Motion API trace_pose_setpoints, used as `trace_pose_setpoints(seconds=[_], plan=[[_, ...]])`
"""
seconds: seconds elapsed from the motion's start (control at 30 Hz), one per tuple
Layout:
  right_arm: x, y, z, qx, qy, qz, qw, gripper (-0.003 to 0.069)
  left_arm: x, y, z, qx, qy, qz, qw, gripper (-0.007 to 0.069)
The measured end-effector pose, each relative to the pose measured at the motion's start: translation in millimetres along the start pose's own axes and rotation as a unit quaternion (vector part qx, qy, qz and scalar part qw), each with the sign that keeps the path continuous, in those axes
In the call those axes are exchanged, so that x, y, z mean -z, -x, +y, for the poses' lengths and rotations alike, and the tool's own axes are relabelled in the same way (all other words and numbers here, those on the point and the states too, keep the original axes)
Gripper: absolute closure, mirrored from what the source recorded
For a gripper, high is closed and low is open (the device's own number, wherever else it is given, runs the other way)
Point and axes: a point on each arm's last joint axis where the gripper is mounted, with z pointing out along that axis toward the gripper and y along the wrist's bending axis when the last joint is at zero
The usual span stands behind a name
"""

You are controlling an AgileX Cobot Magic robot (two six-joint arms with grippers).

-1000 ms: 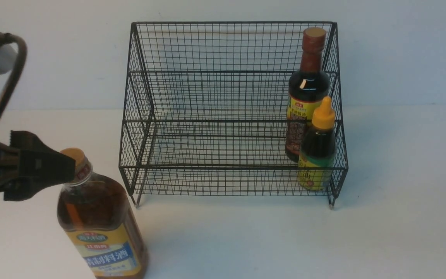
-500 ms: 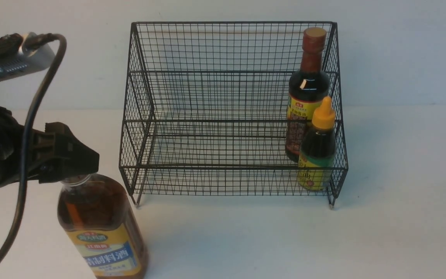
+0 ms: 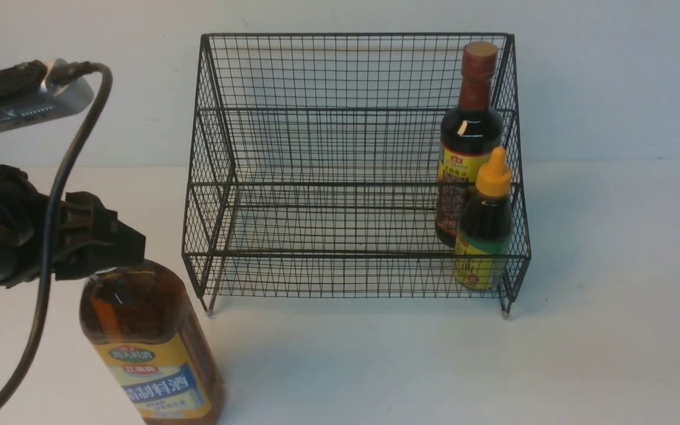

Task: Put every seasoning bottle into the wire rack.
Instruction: Use the left arm to grab the condiment bottle closest to it, then use the left arm to put the condiment bottle back on the shelf

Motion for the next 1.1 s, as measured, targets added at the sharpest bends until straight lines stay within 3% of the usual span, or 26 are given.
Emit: trace_pose_setpoints(seconds=[0.3,0.7,1.1], plan=[[0.0,-0.1,0.0,0.000,0.000,0.000,1.000,0.0674,36.6,6.9,-15.4,-0.036,0.001,0.022,0.999,0.0302],[0.3,-0.1,-0.1,0.000,0.000,0.000,1.000,0.0674,100.2,51.7,-46.1,-0.071,-0.006,-0.069,0.995,0.0302],[0.3,-0.1,-0.1,0.000,0.000,0.000,1.000,0.0674,113.8,127.0,-62.3,-0.081,-0.025,-0.105,0.991,0.0302]])
